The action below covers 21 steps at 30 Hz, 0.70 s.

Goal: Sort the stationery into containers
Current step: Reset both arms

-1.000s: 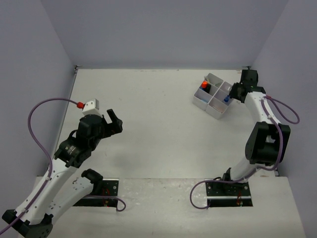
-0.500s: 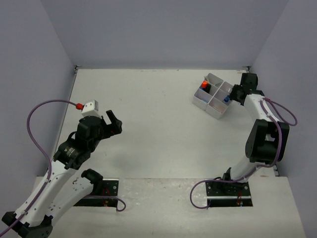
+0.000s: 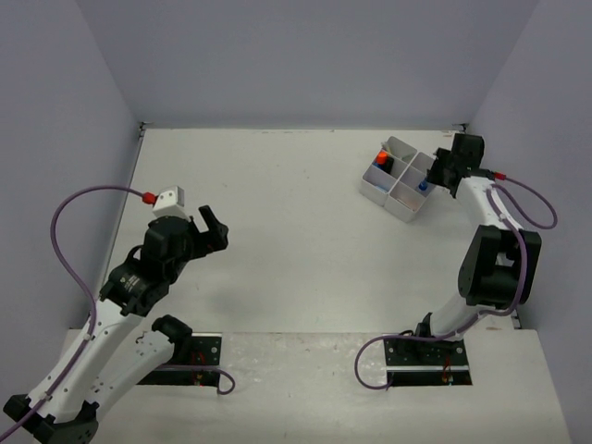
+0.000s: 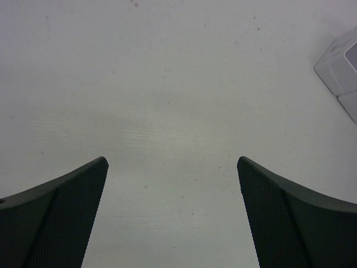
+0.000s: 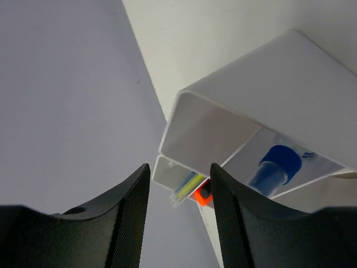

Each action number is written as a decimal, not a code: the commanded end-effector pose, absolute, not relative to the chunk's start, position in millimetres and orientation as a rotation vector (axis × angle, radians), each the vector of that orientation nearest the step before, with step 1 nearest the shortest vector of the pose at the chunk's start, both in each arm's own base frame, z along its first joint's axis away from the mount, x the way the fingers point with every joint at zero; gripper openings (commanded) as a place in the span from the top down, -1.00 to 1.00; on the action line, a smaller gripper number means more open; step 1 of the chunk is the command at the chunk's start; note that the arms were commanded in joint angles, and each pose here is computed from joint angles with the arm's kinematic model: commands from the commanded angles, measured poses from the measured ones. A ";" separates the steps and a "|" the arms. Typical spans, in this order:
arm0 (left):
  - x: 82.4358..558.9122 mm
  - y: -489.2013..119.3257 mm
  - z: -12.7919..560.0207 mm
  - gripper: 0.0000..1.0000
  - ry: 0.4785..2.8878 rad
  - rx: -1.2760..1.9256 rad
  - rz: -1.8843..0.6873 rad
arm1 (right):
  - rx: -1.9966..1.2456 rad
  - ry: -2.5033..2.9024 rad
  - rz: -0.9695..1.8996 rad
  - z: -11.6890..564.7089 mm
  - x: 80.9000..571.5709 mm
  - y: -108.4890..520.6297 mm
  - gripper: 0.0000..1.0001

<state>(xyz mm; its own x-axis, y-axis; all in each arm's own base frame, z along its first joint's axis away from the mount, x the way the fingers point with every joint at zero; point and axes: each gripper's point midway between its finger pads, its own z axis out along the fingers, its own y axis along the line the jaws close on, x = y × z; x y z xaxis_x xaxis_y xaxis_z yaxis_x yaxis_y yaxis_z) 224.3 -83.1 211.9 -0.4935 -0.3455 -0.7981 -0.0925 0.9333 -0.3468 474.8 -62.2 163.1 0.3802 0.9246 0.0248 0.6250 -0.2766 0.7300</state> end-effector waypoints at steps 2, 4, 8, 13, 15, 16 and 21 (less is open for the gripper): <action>240.2 -80.0 223.3 -1.00 2.114 -0.223 -0.187 | 1.342 1.476 0.684 295.7 484.0 -47.9 -0.37; 250.2 -69.7 232.3 -1.00 2.128 -0.206 -0.061 | 1.092 1.655 0.598 303.4 472.5 -32.9 -0.76; 263.4 -50.6 246.4 -1.00 2.107 -0.262 0.115 | 0.745 1.822 0.387 284.2 436.3 -10.4 -0.98; 272.8 -49.9 251.8 -1.00 2.047 -0.293 0.112 | 0.549 1.918 0.376 250.1 387.1 21.2 -0.97; 273.0 -38.9 250.3 -1.00 2.020 -0.267 0.189 | 0.445 1.849 0.324 271.7 355.6 32.7 -0.98; 273.8 -34.1 251.6 -1.00 1.997 -0.257 0.220 | 0.368 1.836 0.288 275.5 342.9 40.2 -0.98; 273.1 -23.5 263.7 -1.00 1.918 -0.267 0.252 | 0.191 1.715 0.233 308.4 265.6 42.6 -0.98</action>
<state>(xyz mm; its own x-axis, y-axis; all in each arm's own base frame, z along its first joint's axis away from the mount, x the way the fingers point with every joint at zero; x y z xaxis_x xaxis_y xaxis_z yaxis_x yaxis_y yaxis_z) 268.3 -39.4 238.7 -0.4544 -0.0976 -0.8854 -0.2523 0.9674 0.0228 308.9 67.5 266.3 -0.3151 0.4036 -0.8590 0.0304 0.9089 0.4159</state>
